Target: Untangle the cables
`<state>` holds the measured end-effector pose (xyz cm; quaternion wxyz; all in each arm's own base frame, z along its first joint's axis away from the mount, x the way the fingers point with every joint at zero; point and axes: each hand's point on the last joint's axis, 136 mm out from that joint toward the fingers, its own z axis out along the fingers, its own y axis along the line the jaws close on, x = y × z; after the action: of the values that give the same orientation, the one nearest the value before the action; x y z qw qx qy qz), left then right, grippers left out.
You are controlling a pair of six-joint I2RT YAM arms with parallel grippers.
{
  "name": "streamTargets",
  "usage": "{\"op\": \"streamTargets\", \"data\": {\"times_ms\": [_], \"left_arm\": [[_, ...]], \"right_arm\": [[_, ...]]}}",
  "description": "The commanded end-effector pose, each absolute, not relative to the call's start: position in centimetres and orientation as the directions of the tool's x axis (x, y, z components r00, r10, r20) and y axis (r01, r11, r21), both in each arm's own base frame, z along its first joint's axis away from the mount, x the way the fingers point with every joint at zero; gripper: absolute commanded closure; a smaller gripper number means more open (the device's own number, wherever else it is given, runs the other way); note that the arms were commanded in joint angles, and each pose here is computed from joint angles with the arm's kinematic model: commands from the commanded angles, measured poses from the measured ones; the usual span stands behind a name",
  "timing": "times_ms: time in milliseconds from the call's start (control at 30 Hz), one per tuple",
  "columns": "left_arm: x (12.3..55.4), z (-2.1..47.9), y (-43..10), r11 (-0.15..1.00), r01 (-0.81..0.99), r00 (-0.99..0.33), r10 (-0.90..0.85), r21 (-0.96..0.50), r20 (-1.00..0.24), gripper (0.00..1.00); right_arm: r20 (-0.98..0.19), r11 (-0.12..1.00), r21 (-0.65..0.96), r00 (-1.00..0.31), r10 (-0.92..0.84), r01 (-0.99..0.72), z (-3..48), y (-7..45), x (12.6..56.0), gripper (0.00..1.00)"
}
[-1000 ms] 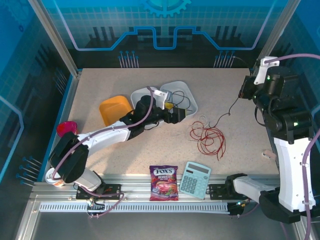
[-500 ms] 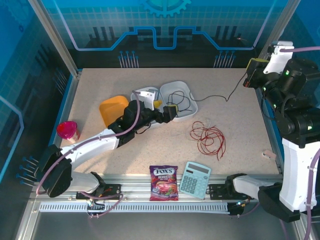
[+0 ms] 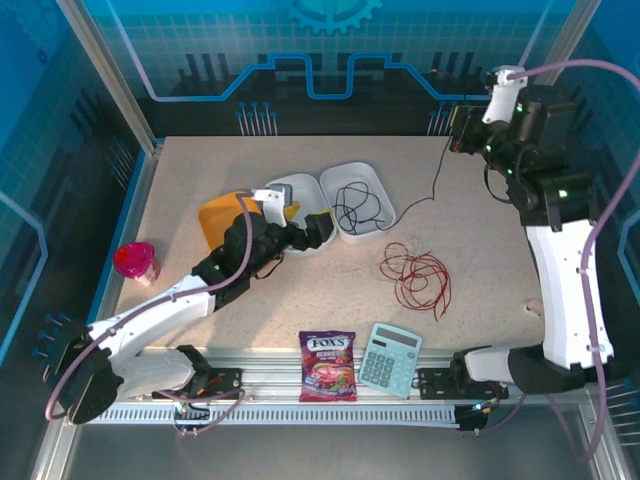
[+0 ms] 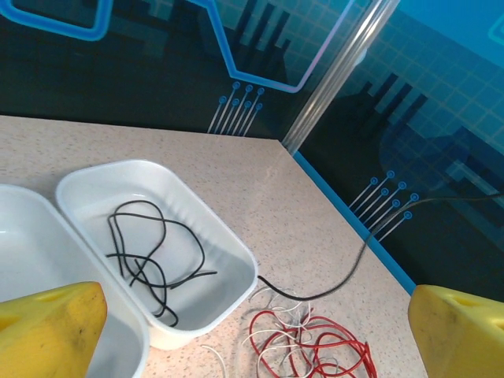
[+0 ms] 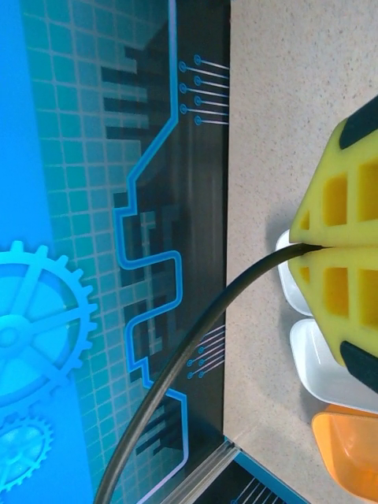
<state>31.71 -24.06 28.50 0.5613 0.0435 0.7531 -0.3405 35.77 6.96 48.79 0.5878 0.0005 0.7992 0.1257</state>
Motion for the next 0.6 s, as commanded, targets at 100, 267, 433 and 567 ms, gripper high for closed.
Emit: {"op": "streamTargets", "data": {"times_ms": [100, 267, 433, 567], "left_arm": [[30.6, 27.1, -20.2, 0.842, 0.351, -0.34, -0.293, -0.409, -0.894, 0.01], [29.7, 26.9, -18.5, 0.86, 0.316, -0.325, -0.298, -0.4, -0.897, 0.01], [29.3, 27.3, -17.8, 0.866, 0.307, -0.306, -0.303, -0.395, -0.903, 0.01], [29.3, 27.5, -17.9, 0.863, 0.313, -0.304, -0.305, -0.397, -0.902, 0.01]], "right_arm": [[-0.949, 0.958, 0.233, -0.256, 0.185, -0.17, 49.7, 8.3, 38.5, 1.0], [-0.945, 0.963, 0.231, -0.268, 0.188, -0.139, 48.0, 8.8, 41.4, 1.0], [-0.93, 0.969, 0.222, -0.323, 0.177, -0.108, 44.5, 9.7, 44.7, 1.0], [-0.908, 0.976, 0.202, -0.389, 0.155, -0.081, 40.3, 10.4, 47.2, 1.0]]}}
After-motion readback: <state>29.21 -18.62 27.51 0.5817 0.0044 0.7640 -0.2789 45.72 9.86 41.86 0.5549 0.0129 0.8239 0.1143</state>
